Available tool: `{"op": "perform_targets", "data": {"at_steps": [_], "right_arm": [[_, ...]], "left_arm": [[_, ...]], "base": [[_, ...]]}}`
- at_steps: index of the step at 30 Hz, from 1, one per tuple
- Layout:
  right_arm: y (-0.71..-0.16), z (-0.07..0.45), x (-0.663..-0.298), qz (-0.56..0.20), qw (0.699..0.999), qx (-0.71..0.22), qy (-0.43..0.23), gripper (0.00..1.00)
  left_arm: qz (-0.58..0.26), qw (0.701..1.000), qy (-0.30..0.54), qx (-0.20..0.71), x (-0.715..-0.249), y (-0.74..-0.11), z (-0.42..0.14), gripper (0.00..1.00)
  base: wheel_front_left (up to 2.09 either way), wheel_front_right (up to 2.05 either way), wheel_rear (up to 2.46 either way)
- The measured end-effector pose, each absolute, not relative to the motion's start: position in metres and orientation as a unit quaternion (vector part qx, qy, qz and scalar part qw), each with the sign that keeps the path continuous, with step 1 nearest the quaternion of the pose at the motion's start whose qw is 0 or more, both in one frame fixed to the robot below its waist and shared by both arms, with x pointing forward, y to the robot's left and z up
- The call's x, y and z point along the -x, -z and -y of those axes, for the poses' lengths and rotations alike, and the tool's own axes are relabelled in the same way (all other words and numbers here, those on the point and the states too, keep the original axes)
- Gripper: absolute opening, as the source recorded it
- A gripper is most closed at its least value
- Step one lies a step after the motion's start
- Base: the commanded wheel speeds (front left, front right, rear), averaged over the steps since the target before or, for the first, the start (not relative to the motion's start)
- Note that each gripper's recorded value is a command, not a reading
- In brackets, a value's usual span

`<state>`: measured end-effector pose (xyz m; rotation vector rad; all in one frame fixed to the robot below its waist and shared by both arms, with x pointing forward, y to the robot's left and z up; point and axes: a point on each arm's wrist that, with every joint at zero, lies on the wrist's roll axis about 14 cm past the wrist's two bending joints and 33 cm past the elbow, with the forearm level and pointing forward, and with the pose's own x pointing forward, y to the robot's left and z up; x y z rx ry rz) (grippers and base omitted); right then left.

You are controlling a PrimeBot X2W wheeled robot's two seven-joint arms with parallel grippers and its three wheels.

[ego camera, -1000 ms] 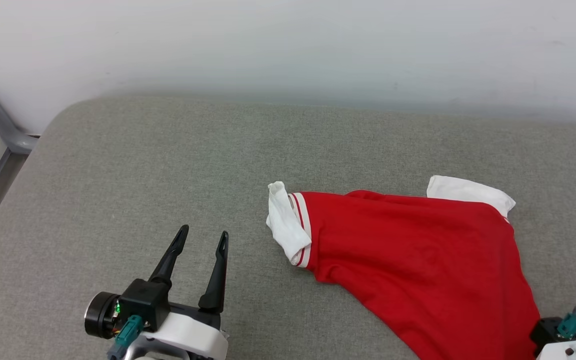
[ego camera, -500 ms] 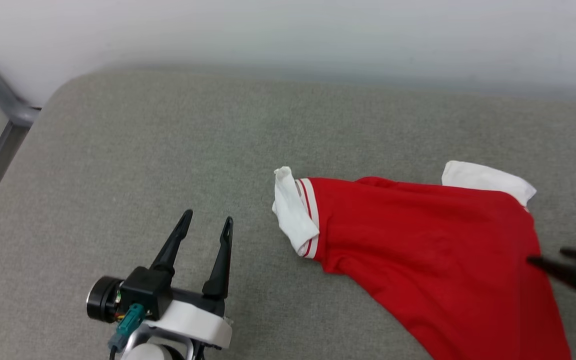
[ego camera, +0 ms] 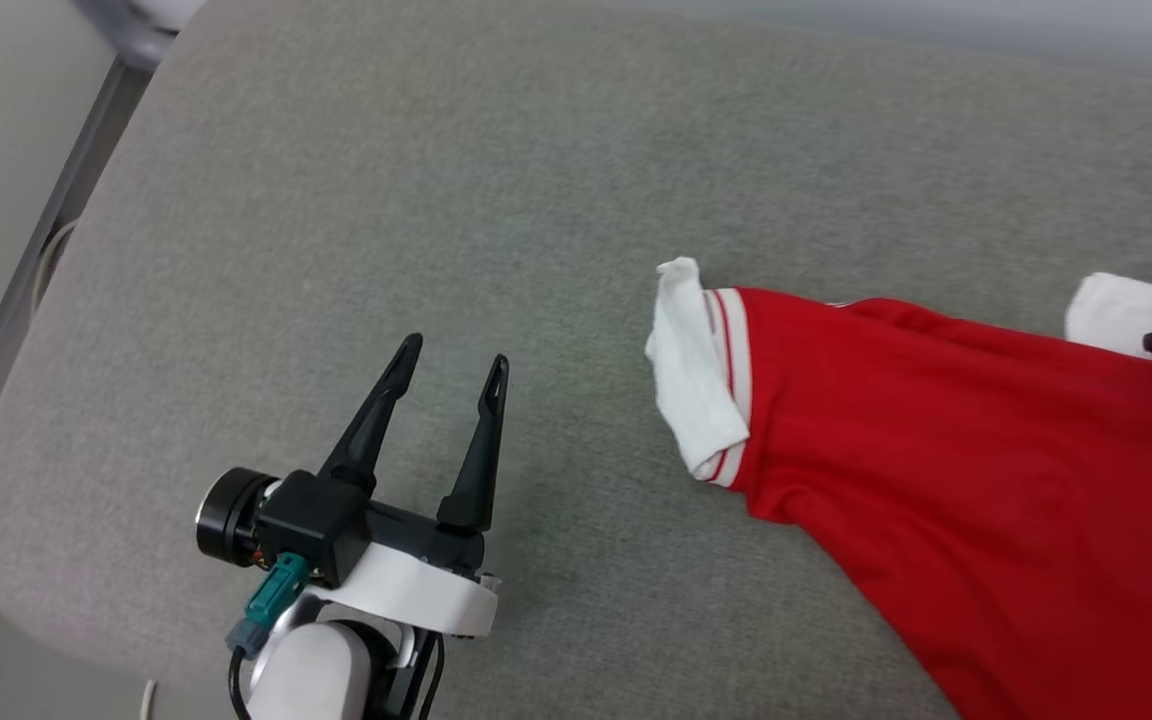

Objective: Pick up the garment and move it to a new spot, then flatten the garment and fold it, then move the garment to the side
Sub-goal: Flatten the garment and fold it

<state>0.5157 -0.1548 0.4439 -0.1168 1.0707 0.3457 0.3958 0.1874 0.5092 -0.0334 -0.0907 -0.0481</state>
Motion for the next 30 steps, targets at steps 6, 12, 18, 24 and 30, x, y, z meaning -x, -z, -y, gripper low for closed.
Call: {"op": "perform_targets", "data": {"at_steps": [6,12,18,24,30], "right_arm": [[-0.403,0.145,-0.536,-0.546,0.819,0.075,-0.159,1.00],[-0.371,0.146,-0.535,-0.579,0.795,0.090,-0.155,1.00],[-0.357,0.153,-0.523,-0.605,0.776,0.096,-0.153,0.00],[-0.360,0.161,-0.526,-0.586,0.795,0.073,-0.141,0.00],[-0.382,0.179,-0.535,-0.533,0.837,0.041,-0.113,0.00]], "left_arm": [[0.027,1.000,0.001,0.015,-0.393,-0.499,-0.201,1.00],[0.017,1.000,-0.014,0.011,-0.393,-0.493,-0.208,1.00],[0.016,1.000,-0.016,0.011,-0.395,-0.492,-0.209,1.00],[0.020,1.000,-0.011,0.010,-0.398,-0.493,-0.206,1.00],[0.033,0.999,-0.002,0.009,-0.399,-0.502,-0.201,1.00]], "base": [[0.00,0.00,0.00],[0.00,0.00,0.00],[0.00,0.00,0.00],[0.00,0.00,0.00],[0.00,0.00,0.00]]}}
